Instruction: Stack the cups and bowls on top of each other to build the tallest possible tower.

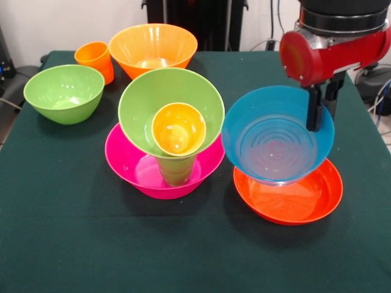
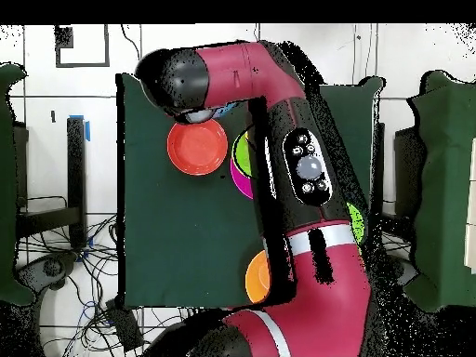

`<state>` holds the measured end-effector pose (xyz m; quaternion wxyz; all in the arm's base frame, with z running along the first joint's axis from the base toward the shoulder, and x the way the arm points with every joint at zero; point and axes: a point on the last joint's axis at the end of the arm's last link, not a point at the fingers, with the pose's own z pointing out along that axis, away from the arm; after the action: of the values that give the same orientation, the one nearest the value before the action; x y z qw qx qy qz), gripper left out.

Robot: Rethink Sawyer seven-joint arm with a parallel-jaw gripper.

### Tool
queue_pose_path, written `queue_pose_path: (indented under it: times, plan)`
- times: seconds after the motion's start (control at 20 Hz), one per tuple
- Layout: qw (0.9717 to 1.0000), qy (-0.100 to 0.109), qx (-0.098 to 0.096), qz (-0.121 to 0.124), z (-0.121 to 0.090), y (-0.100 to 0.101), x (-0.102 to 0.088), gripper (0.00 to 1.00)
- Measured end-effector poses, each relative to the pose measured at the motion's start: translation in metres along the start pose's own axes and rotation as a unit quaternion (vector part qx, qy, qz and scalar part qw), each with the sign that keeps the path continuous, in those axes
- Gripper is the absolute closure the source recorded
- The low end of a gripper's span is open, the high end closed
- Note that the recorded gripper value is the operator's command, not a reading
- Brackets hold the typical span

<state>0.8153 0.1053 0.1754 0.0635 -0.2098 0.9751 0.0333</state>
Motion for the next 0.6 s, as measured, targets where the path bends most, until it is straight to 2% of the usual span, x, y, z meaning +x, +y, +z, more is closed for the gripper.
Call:
queue_pose_path:
  times: [0.35,0.6]
  plan:
    - [0.9999,0.013,-0.005,0.006,0.006,-0.008,0.006,1.00]
    - [0.9998,0.013,-0.007,0.011,0.006,-0.015,0.003,1.00]
